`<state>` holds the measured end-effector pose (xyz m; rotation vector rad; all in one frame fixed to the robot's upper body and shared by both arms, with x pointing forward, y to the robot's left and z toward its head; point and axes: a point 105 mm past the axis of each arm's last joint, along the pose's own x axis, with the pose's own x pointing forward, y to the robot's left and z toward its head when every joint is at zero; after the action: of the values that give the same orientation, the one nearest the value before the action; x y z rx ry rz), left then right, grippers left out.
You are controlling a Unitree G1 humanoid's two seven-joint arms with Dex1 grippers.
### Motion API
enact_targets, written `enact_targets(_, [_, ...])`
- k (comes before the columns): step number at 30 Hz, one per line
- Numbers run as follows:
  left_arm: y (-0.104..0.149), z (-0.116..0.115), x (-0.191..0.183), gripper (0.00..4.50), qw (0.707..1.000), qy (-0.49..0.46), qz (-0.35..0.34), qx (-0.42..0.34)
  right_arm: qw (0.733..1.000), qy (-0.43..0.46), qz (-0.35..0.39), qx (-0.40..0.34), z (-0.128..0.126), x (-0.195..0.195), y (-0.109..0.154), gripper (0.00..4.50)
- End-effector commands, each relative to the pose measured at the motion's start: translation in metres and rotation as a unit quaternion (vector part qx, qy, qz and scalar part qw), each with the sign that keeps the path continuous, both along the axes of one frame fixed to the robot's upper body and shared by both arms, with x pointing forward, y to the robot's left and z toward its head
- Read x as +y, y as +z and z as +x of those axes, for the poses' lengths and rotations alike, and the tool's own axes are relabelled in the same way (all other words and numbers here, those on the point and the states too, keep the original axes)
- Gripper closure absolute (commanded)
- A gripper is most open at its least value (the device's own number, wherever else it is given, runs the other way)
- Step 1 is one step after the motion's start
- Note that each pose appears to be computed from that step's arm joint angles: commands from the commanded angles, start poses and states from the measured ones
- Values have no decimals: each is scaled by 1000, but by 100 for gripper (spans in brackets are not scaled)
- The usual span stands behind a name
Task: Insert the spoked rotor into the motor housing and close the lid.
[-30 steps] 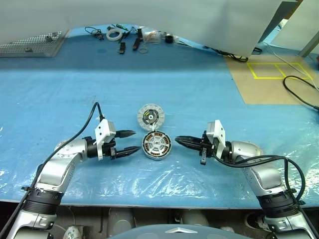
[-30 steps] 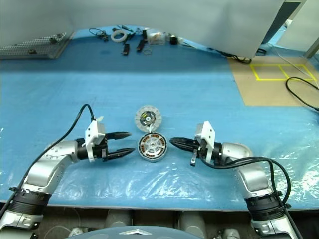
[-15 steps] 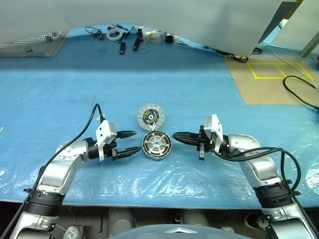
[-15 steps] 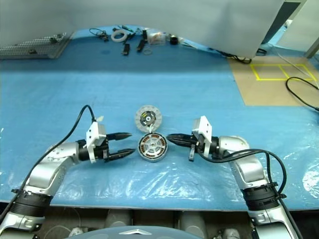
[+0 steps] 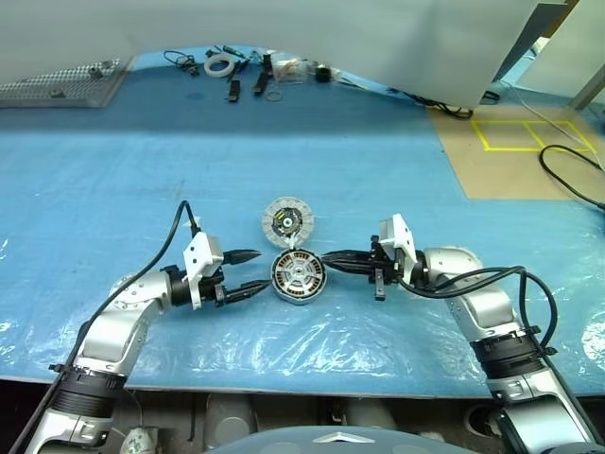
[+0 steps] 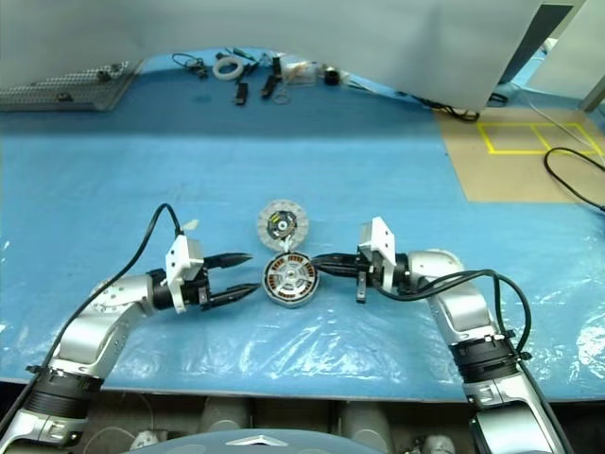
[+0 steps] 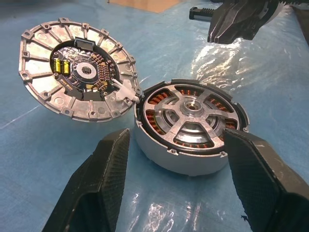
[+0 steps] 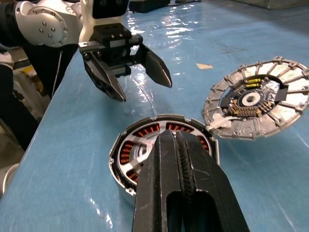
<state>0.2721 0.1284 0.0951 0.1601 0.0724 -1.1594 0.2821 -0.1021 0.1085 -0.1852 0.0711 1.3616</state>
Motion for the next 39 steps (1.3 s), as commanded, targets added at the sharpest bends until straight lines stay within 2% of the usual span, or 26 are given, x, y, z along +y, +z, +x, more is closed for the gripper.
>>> enact_targets(1, [15, 3, 1, 130, 999, -9, 1, -31, 1000, -12, -2, -6, -5, -15, 1, 450])
enact_targets(8, [29, 13, -9, 130, 997, -63, 23, -35, 999, -41, 3, 1, -15, -22, -6, 450])
enact_targets(15, [36, 29, -16, 130, 997, -52, 17, -52, 998, -62, 3, -5, -15, -24, 0, 450])
enact_targets(23, [33, 17, -28, 394, 994, -101, 4, -32, 998, -67, 3, -6, -17, -21, 5, 450])
enact_targets(25, [33, 15, -30, 448, 994, -108, 5, -30, 998, -68, 4, -6, -17, -20, 7, 450])
enact_targets(30, [22, 15, -42, 448, 990, -131, 38, -29, 997, -71, 7, -4, -18, -19, 11, 450])
enact_targets(39, [21, 29, -69, 448, 984, -162, 55, -57, 997, -80, -1, 20, -31, -23, 3, 450])
